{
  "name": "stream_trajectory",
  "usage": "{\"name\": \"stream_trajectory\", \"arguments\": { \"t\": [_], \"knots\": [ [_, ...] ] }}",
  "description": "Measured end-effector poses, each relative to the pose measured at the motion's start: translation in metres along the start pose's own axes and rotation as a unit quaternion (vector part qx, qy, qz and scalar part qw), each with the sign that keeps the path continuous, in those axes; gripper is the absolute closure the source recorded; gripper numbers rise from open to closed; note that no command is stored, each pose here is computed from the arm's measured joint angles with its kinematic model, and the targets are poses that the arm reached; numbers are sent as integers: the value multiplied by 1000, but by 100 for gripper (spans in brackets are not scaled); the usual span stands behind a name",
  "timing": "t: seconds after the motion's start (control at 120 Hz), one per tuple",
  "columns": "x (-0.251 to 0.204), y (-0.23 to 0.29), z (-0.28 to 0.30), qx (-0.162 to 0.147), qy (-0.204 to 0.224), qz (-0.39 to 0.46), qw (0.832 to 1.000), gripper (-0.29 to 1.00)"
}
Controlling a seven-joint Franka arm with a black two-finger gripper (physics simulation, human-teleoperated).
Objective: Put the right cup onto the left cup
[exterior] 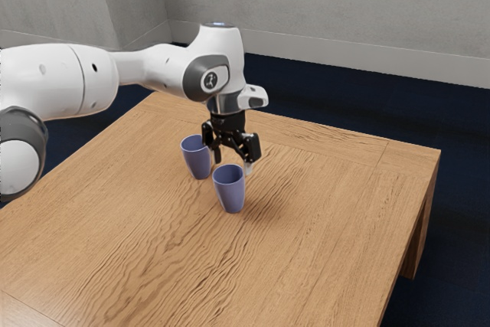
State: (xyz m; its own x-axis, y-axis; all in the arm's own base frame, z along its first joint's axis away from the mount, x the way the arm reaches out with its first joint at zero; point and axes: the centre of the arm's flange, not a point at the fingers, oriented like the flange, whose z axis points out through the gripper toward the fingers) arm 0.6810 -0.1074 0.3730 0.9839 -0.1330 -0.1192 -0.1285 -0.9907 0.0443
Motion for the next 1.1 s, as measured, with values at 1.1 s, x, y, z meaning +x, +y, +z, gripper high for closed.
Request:
{"name": "stream_trajectory", "arguments": {
  "t": [1.1],
  "knots": [
    [29,4,54,-6,-24,5,1000,14]
  ]
}}
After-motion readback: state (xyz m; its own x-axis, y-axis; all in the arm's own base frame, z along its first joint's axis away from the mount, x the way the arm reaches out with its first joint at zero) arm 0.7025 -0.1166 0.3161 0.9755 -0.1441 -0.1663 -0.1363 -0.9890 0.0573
